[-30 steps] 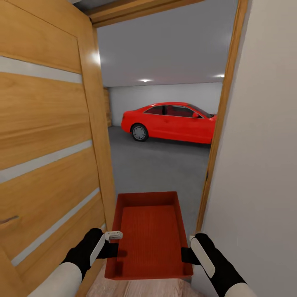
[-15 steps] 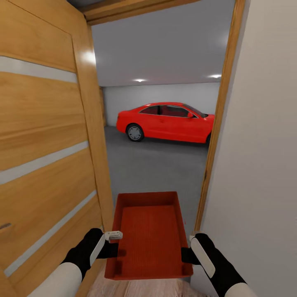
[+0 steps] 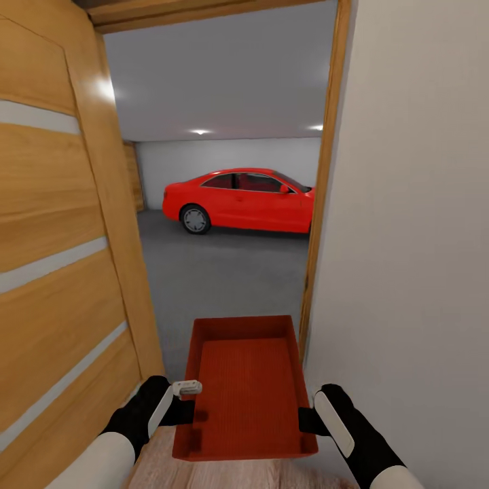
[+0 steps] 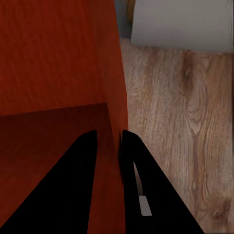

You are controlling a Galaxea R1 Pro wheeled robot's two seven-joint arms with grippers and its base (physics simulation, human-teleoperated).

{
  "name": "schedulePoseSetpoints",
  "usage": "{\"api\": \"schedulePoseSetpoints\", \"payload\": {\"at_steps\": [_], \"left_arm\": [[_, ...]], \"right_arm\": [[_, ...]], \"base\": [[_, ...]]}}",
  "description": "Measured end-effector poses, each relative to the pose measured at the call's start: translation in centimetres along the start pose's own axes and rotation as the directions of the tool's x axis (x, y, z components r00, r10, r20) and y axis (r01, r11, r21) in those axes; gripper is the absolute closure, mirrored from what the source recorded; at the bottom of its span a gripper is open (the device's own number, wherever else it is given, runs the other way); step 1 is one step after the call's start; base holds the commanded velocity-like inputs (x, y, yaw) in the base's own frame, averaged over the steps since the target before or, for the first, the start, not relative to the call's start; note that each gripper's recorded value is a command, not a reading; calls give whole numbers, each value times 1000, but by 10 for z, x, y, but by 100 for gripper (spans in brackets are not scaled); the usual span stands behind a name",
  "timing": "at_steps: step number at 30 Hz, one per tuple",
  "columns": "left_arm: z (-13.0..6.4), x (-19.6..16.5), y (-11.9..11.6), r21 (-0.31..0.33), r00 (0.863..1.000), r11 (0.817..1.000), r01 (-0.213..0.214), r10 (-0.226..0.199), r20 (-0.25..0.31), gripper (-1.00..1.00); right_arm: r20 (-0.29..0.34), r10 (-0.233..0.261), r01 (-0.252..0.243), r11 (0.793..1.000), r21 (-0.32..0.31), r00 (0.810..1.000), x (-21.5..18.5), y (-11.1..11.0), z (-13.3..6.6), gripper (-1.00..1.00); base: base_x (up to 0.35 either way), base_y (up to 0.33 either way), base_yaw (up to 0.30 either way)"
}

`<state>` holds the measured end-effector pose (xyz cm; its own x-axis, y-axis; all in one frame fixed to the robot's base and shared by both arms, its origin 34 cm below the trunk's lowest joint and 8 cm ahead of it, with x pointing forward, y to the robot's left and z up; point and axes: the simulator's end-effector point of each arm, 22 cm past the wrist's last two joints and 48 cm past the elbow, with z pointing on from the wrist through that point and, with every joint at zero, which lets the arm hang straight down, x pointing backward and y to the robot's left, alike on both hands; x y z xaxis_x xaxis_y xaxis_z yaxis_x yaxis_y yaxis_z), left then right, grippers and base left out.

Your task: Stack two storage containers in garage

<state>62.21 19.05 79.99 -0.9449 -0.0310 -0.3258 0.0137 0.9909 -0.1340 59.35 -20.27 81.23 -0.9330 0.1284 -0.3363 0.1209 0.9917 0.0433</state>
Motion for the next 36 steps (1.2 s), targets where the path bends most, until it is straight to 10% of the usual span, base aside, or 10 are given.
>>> {"api": "schedulePoseSetpoints", "payload": {"at_steps": [36], "left_arm": [[0,0,0,0,1000,1000,0,0,0,100]], "right_arm": [[0,0,0,1000,0,1000,0,0,0,100]], "base": [[0,145,-53]]}}
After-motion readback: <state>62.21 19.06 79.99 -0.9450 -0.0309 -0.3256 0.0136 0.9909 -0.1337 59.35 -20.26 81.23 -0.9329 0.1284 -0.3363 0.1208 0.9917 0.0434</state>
